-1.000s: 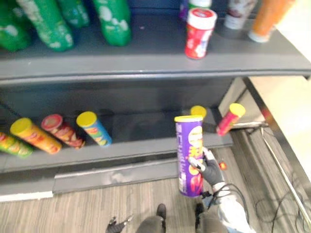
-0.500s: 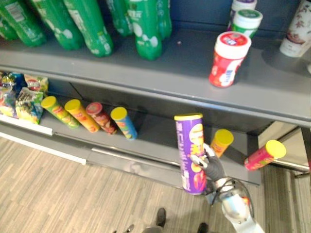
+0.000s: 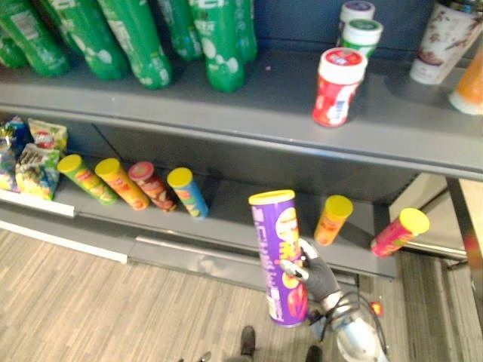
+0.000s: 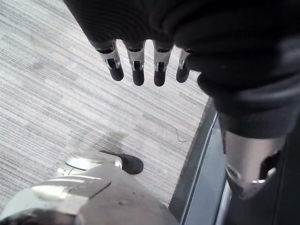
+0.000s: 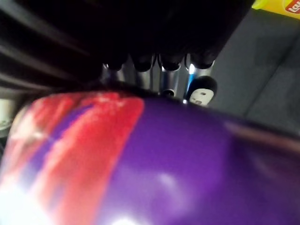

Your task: Put the gum and the chips on the shelf.

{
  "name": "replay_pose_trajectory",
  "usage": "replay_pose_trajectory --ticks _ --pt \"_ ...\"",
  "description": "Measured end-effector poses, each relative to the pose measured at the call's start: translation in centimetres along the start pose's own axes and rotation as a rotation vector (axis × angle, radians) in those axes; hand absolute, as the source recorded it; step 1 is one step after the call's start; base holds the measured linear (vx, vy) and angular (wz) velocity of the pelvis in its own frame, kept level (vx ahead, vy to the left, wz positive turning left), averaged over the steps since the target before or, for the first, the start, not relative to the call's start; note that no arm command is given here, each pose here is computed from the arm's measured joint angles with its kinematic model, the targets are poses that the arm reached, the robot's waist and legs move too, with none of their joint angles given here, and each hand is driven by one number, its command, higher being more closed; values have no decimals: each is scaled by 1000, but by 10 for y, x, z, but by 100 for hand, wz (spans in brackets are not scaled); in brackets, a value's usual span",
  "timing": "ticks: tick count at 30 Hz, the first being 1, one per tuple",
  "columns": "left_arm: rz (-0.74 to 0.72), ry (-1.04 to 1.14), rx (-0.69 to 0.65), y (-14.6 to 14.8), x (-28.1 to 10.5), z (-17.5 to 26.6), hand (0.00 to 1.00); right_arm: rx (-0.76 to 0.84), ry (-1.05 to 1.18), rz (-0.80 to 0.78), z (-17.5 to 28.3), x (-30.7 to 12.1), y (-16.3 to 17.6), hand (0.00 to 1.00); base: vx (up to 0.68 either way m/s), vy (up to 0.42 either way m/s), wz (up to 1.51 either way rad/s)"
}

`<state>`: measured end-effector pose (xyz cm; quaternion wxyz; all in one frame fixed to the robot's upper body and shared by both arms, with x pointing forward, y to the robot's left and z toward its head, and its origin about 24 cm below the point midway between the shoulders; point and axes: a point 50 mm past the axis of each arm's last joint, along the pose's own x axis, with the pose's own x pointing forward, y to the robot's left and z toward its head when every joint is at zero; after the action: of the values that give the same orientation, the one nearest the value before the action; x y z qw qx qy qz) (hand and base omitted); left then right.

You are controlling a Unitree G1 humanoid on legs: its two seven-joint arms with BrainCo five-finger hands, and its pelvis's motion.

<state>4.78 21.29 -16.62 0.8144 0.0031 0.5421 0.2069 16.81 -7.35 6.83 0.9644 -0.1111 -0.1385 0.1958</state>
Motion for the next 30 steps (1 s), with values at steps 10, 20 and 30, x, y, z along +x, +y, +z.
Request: replay_pose_trajectory --ticks 10,20,30 --pt "-29 -57 35 -2 5 20 0 -11 -90 194 -2 82 1 100 -18 0 3" --pt "-41 -161 -87 -12 5 51 0 -17 -311 189 64 156 -4 100 -24 -8 19" --pt "-145 -322 -197 -52 -2 104 0 -17 -287 -52 74 192 -48 100 41 -50 9"
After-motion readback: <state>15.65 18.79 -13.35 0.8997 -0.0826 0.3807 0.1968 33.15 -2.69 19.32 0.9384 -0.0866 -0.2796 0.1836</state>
